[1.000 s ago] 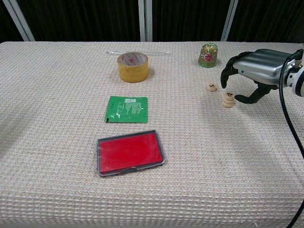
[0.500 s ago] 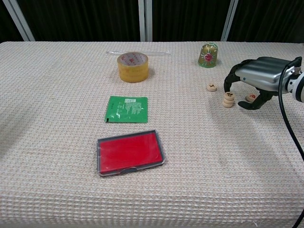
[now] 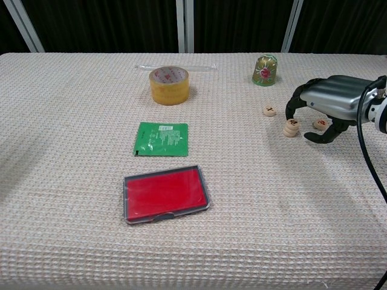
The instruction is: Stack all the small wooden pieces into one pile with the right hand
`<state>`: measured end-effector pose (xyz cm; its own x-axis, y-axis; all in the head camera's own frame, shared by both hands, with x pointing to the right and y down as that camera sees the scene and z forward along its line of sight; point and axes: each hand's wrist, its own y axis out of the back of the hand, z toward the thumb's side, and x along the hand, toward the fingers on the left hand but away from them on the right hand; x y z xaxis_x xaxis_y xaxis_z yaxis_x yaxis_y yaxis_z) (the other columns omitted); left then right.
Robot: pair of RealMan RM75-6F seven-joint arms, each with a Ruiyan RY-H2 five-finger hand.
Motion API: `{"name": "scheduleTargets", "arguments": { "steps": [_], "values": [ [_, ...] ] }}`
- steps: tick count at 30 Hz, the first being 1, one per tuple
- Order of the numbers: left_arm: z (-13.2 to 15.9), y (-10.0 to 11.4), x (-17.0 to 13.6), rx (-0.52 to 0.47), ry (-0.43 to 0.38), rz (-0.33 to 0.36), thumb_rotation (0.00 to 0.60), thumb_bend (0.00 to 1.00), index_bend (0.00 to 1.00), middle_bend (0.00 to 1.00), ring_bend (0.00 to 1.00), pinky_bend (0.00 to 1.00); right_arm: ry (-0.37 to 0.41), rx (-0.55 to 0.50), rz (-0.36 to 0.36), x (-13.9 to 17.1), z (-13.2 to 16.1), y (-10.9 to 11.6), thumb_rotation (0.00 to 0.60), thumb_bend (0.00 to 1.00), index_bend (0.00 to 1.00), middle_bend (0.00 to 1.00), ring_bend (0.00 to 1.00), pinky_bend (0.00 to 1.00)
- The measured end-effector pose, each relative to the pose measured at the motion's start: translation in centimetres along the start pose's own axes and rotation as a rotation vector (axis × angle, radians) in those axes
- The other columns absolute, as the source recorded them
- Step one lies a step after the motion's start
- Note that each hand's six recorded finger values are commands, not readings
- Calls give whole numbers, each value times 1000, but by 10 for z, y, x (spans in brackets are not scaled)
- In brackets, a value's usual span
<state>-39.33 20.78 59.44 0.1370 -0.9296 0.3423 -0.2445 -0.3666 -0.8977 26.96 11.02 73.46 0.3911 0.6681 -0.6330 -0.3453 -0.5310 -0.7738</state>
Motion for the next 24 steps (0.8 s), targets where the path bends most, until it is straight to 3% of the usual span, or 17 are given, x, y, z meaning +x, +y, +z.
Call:
{"name": "scheduleTargets", "arguments": {
  "steps": [11,16,24],
  "values": [
    [-2,1,-2,-5,7,4,600,0,223,201,178,234,-87,-13,-23,14,-32,6,600,355,357,273,90,124],
    [0,-1,-1,-9,1,2,600,0,223,201,178,234,-131,-23,1,18,-47,-2,600,297,362,273,90,123],
    [0,2,-2,1,6,6,600,0,223,201,178,234,-142,-35,14,8,-51,-13,600,292,375,273,90,124]
  ]
}}
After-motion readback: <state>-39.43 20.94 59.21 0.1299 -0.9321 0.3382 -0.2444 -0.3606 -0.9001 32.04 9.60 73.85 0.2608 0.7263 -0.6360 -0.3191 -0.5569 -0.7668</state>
